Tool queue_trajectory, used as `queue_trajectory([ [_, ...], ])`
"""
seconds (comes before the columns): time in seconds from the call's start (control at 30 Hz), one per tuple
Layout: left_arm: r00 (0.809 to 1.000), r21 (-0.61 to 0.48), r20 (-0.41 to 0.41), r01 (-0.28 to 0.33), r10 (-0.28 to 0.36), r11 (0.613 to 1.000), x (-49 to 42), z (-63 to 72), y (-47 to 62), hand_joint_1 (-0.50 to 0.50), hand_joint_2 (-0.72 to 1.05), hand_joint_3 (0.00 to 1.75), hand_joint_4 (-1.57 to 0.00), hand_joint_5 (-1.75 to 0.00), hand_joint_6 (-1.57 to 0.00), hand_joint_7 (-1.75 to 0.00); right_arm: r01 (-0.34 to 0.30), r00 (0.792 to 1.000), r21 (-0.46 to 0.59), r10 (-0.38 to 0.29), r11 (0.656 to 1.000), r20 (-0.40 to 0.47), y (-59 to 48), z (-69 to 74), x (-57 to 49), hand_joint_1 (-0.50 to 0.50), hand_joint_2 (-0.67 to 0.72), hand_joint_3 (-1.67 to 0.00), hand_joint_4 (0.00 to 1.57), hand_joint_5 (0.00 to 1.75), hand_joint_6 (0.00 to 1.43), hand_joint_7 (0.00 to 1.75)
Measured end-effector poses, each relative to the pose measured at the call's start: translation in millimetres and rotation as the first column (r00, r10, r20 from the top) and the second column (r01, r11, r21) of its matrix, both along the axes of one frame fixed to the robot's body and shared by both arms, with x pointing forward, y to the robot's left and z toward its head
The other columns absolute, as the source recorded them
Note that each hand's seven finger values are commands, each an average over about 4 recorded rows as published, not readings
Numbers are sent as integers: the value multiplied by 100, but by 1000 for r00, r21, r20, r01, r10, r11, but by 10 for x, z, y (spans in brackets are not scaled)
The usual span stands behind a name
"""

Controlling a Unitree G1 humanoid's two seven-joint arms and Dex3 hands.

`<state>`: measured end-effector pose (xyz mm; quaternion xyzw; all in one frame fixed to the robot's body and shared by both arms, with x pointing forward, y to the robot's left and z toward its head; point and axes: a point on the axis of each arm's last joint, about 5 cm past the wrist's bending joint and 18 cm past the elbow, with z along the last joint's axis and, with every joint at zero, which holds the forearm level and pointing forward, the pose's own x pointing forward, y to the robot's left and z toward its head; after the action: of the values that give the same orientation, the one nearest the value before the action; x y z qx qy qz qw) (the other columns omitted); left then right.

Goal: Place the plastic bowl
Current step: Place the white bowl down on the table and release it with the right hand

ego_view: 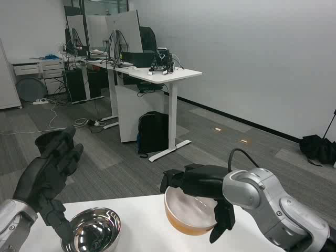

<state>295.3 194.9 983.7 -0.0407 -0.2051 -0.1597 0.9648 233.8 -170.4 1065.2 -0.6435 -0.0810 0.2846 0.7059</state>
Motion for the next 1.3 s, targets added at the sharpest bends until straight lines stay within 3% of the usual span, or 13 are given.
queue_trajectory([
  [0.17, 1000, -64, 13, -4, 5, 998, 39, -74, -80, -50, -72, 4, 0, 0, 0, 0, -29, 999, 18, 28, 999, 29, 38, 35, 8, -38, -62, -159, 157, 87, 118, 126],
  [0.57, 1000, -65, 22, -4, 5, 998, 38, -72, -83, -50, -72, 9, 0, 0, 0, 0, -21, 999, 8, 21, 1000, 45, 42, 41, 8, -38, -62, -159, 157, 87, 116, 126],
  [0.67, 1000, -66, 23, -4, 6, 998, 37, -71, -83, -50, -72, 9, 0, 0, 0, 0, -13, 999, -8, 13, 1000, 48, 51, 21, 17, -38, -62, -159, 157, 95, 113, 131],
  [0.8, 1000, -69, 25, -4, 6, 998, 37, -71, -82, -50, -72, 7, 0, 0, 0, 0, -6, 1000, -46, 6, 999, 2, 88, -133, 51, -38, -60, -159, 157, 104, 105, 136],
  [0.93, 1000, -79, 25, 0, 2, 997, 37, -73, -85, -50, -72, 2, 0, 0, 0, 0, 3, 999, -100, -7, 995, -46, 112, -323, 73, -38, -60, -159, 151, 124, 81, 154],
  [1.03, 1000, -83, 24, 3, -1, 997, 38, -74, -91, -50, -72, 4, 0, 0, 0, 0, 6, 997, -128, -17, 992, -81, 125, -450, 85, -38, -60, -159, 147, 136, 69, 155],
  [1.13, 1000, -84, 24, 7, -5, 996, 38, -76, -97, -50, -72, 2, 0, 0, 0, 0, 5, 992, -137, -22, 991, -125, 126, -566, 106, -38, -59, -155, 144, 158, 76, 157],
  [1.2, 1000, -84, 24, 8, -6, 996, 38, -76, -100, -50, -72, 4, 0, 0, 0, 0, 6, 987, -141, -28, 990, -161, 123, -659, 109, -38, -56, -151, 143, 158, 79, 154],
  [1.3, 1000, -84, 24, 9, -7, 996, 38, -77, -101, -50, -72, 9, 0, 0, 0, 0, 11, 983, -147, -38, 989, -182, 122, -731, 99, -38, -51, -151, 136, 148, 64, 147],
])
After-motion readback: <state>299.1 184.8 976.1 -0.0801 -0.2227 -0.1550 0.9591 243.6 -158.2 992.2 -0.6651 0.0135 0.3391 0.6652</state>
